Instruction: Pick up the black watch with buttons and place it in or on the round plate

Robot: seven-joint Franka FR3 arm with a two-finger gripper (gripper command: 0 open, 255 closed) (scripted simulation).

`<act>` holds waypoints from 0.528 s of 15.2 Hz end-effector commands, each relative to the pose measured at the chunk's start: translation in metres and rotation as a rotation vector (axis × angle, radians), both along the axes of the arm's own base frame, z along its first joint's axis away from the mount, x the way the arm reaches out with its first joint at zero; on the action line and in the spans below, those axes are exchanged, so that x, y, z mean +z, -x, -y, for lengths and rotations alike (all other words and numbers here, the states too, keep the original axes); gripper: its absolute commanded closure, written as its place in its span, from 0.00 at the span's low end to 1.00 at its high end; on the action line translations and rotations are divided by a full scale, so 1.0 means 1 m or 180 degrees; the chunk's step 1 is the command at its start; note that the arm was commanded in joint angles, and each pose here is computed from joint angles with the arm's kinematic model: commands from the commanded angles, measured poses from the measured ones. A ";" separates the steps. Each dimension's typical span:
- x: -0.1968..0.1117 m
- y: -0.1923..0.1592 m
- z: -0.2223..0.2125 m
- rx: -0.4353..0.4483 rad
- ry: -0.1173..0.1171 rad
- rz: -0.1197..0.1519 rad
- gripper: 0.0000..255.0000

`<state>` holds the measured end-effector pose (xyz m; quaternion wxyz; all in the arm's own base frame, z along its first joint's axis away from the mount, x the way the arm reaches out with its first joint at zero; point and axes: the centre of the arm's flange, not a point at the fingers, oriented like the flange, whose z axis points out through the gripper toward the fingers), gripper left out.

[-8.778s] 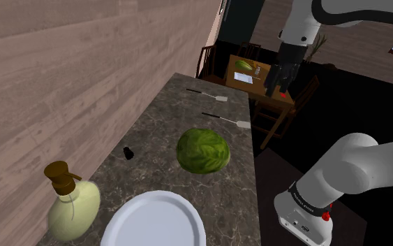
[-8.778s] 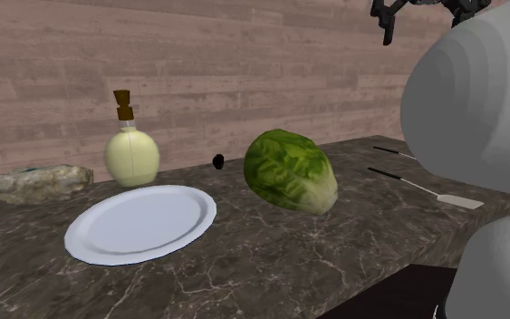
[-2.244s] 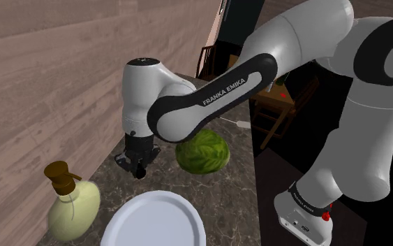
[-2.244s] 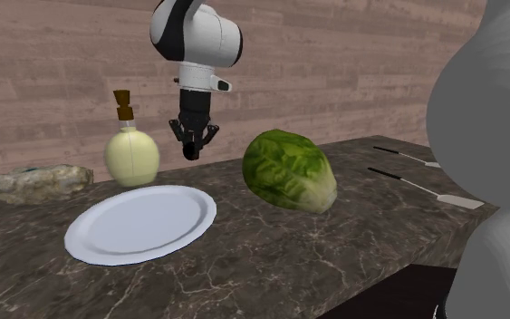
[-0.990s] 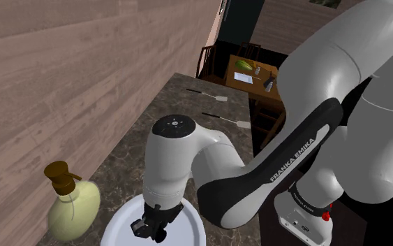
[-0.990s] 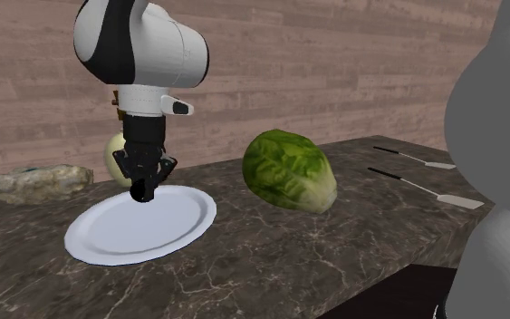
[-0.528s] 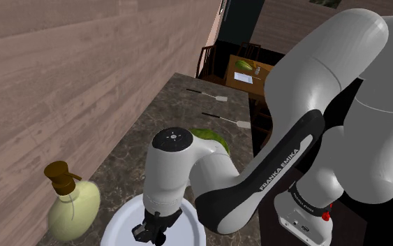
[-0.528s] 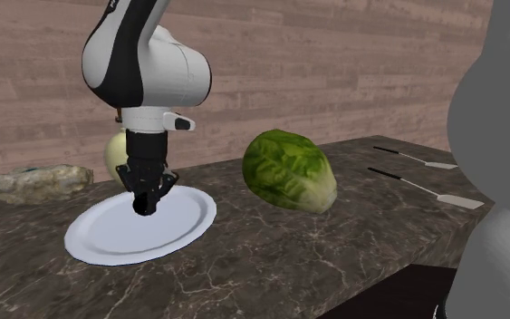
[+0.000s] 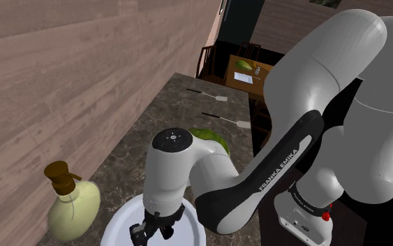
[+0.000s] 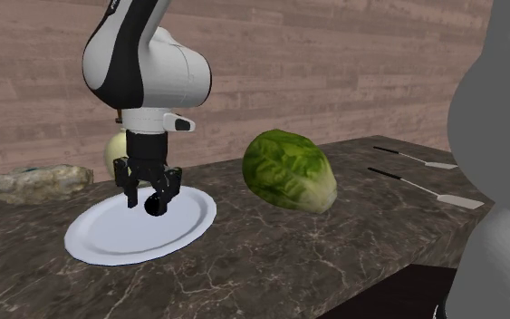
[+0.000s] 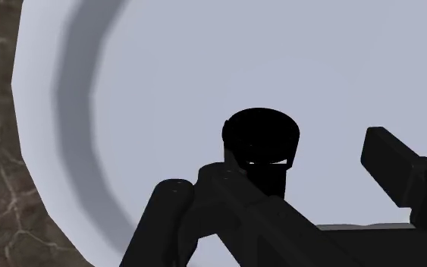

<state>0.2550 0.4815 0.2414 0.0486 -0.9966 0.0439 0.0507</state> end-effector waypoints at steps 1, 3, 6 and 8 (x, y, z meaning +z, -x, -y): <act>0.000 0.000 0.000 0.0000 0.0000 0.0000 0.00; 0.000 0.000 0.000 0.0000 0.0000 0.0000 0.00; 0.026 -0.003 0.003 0.0000 0.0000 0.0000 0.00; 0.049 -0.005 0.005 0.0000 0.0000 0.0000 0.00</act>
